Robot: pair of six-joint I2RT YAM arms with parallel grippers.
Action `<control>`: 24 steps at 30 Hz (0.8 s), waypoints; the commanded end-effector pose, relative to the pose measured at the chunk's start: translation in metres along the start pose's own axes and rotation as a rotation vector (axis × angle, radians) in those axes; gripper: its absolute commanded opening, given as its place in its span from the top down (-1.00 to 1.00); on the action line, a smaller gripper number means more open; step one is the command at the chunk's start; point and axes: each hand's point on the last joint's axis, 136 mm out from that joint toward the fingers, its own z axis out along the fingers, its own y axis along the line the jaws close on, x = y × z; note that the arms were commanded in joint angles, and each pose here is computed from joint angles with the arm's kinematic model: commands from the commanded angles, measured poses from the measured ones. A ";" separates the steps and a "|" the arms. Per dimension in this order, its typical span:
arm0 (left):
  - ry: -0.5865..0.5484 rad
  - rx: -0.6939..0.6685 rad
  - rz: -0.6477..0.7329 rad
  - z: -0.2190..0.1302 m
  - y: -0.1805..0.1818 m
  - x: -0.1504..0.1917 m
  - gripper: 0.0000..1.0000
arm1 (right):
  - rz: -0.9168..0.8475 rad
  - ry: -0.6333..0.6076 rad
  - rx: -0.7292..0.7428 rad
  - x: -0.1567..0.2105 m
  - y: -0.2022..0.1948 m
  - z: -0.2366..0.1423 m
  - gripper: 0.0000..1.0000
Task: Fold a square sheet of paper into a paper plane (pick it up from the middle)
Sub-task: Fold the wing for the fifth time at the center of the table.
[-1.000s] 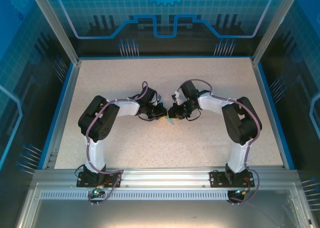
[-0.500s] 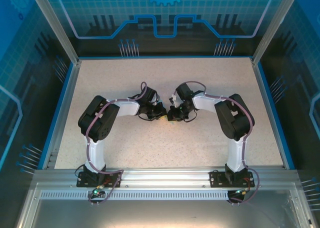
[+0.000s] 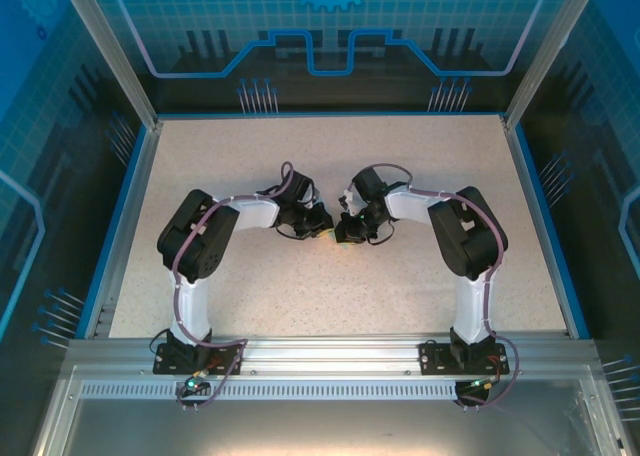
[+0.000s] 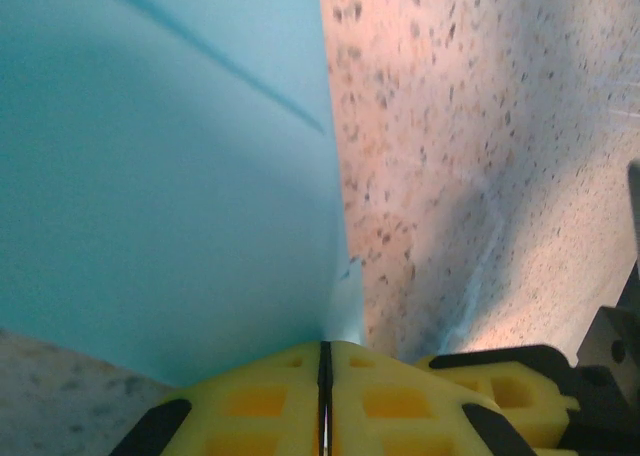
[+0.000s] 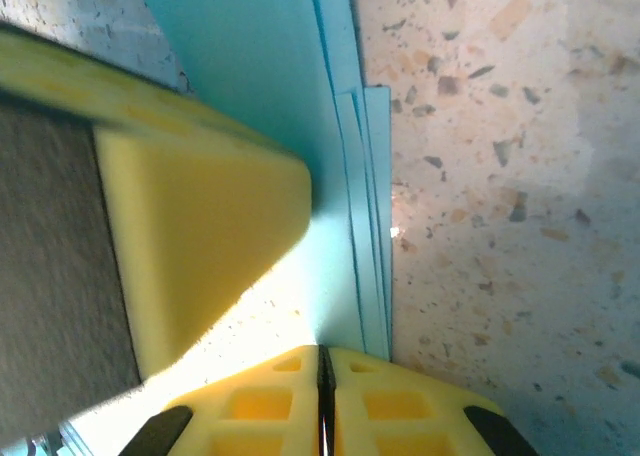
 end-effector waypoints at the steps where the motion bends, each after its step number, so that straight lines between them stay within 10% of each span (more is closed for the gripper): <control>1: -0.047 -0.061 0.002 -0.001 0.030 -0.031 0.74 | 0.089 0.112 0.126 0.035 -0.046 0.016 0.79; 17: -0.171 -0.031 0.021 -0.045 0.059 -0.123 0.55 | 0.089 0.092 0.078 0.027 -0.037 0.012 0.79; 24: -0.245 -0.080 0.080 -0.089 0.034 -0.132 0.25 | 0.021 -0.076 -0.091 -0.021 0.025 -0.029 0.54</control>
